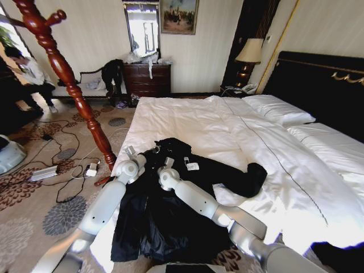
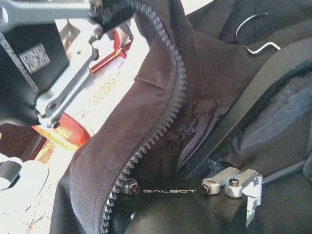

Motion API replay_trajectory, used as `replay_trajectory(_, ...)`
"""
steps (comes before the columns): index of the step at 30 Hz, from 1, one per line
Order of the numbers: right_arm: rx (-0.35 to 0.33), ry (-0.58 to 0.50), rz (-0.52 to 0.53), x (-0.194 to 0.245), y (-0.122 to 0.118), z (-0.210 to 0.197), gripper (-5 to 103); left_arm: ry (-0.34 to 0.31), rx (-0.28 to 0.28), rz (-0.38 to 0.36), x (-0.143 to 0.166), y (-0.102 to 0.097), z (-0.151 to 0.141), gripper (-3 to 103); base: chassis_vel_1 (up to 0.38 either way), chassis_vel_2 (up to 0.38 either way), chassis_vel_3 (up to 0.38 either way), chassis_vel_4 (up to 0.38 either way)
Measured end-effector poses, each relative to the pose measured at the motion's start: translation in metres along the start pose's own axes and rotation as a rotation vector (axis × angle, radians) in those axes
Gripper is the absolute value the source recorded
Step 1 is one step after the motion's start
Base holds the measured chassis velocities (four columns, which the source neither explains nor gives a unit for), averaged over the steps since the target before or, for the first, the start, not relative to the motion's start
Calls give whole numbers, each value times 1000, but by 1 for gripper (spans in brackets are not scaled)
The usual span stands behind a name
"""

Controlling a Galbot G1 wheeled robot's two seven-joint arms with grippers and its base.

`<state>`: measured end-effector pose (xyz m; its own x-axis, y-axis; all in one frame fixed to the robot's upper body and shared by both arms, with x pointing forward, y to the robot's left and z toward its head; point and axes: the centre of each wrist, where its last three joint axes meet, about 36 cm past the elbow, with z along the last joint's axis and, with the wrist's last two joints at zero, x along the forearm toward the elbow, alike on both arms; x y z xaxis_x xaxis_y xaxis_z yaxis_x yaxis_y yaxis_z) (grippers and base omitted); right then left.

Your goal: Pick up the clothes from the bed and hang them on the clothes hanger.

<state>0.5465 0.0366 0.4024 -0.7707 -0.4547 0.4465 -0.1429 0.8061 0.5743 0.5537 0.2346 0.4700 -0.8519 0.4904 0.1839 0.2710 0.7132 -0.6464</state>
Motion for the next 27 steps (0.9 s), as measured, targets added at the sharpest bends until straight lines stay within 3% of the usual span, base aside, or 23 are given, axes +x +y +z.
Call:
replay_trajectory(4, 31, -49, 53, 16, -17, -15, 100, 14, -7, -2, 0, 0, 6, 0, 0, 0, 0, 0)
replay_trajectory(9, 41, -5, 156, 69, -25, -38, 100, 28, -15, 0, -2, -2, 11, 0, 0, 0, 0, 0)
replay_trajectory(12, 52, -3, 165, 92, -31, -47, 100, 33, -16, -2, -4, -2, 13, 0, 0, 0, 0, 0)
replay_trajectory(14, 73, -39, 183, 124, -55, -64, 100, 35, -15, -1, -8, -3, 15, 0, 0, 0, 0, 0)
replay_trajectory(20, 72, -167, 165, 177, -94, -103, 100, 30, 13, 11, -23, -11, 24, 0, 0, 0, 0, 0)
replay_trajectory(27, 42, -260, 204, 194, -119, -131, 100, 42, 32, -17, -45, -14, 47, 0, 0, 0, 0, 0)
